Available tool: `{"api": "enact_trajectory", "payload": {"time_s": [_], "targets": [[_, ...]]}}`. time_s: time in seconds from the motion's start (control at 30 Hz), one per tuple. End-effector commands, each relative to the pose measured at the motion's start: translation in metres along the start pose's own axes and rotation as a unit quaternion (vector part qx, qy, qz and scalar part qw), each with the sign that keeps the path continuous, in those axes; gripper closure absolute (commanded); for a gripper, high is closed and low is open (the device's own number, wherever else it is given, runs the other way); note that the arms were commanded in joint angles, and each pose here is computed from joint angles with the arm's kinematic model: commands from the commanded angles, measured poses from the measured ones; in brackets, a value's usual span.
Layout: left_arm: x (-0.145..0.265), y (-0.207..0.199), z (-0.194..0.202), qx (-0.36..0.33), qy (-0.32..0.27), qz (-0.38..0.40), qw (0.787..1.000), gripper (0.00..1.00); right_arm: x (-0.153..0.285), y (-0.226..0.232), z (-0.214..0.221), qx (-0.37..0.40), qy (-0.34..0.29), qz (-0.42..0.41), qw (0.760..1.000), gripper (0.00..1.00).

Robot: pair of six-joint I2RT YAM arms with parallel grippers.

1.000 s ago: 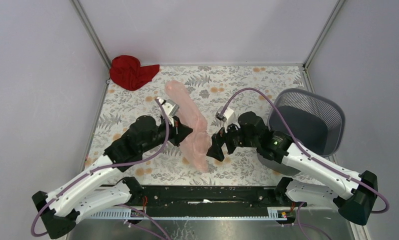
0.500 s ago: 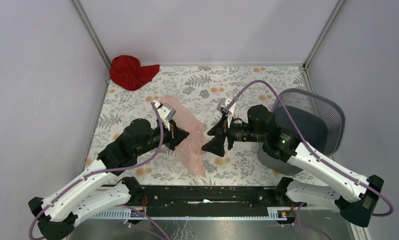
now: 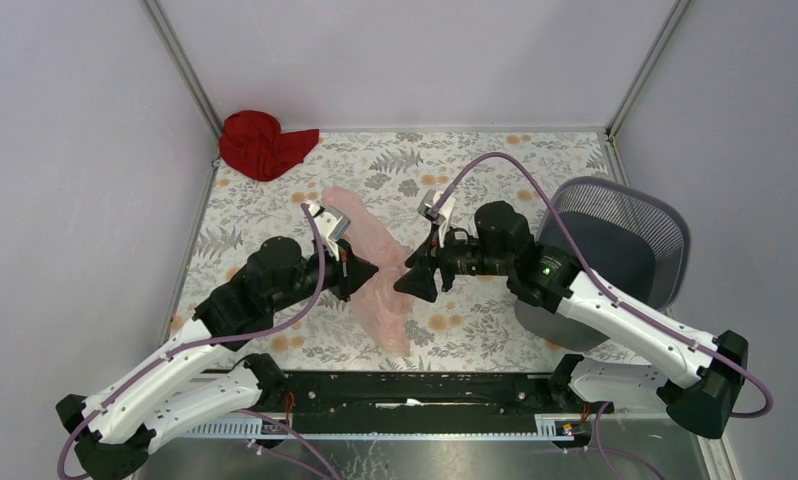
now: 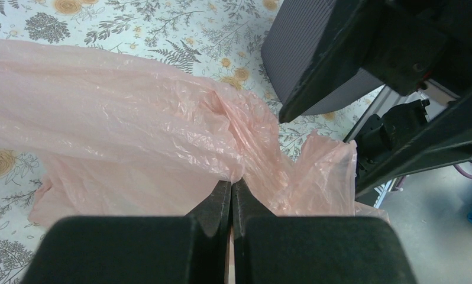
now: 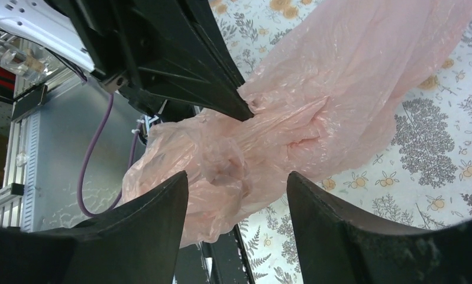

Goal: Put the trash bags into the trash bin

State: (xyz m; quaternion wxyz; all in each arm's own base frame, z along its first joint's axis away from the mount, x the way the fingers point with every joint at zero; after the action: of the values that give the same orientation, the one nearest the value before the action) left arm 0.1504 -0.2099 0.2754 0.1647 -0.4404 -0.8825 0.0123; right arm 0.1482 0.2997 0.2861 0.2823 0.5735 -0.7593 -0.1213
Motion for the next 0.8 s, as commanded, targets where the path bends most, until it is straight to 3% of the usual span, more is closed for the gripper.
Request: {"api": "enact_trajectory", "payload": {"time_s": [0.0,0.13,0.2,0.27,0.37,0.47,0.53,0.77], "targets": [[0.007,-0.008,-0.027,0.004,-0.042,0.014,0.999,1.0,-0.005,0.012,-0.022,0.026,-0.032,-0.025,0.999,0.34],[0.005,-0.004,-0.029,0.015,-0.044,-0.002,0.999,1.0,-0.009,0.013,-0.021,0.018,-0.033,-0.037,0.999,0.56],[0.002,0.008,-0.029,0.041,-0.037,-0.05,0.997,1.0,-0.007,0.015,-0.023,0.015,-0.036,-0.04,0.998,0.67],[0.004,0.034,-0.025,0.077,-0.024,-0.148,0.986,1.0,0.0,0.017,-0.023,0.017,-0.043,-0.034,0.998,0.76],[0.016,0.075,-0.021,0.122,0.005,-0.318,0.94,1.0,0.01,0.015,-0.019,0.02,-0.058,-0.02,0.998,0.97],[0.024,0.103,-0.02,0.123,0.028,-0.431,0.894,1.0,0.013,0.004,-0.006,0.012,-0.058,0.004,0.998,1.0],[0.018,0.115,-0.022,0.123,0.038,-0.466,0.876,1.0,0.012,0.001,0.003,0.002,-0.05,0.006,0.999,1.0],[-0.041,0.177,0.0,0.195,0.102,-0.47,0.855,1.0,0.005,-0.011,0.035,-0.018,-0.019,0.002,1.0,1.0]]}}
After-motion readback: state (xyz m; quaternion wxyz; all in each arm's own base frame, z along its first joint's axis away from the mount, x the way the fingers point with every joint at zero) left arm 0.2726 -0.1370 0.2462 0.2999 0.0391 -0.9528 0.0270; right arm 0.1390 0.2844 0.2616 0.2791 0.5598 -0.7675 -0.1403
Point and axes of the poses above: each gripper's point midway between its finger pads, its own x axis back along the fingers, its own y axis along the line the jaws close on, z = x × y, the point moved 3 cm from there along x, back along the fingers, and after that the axes turned 11 degrees about -x, right-handed, at the moved point
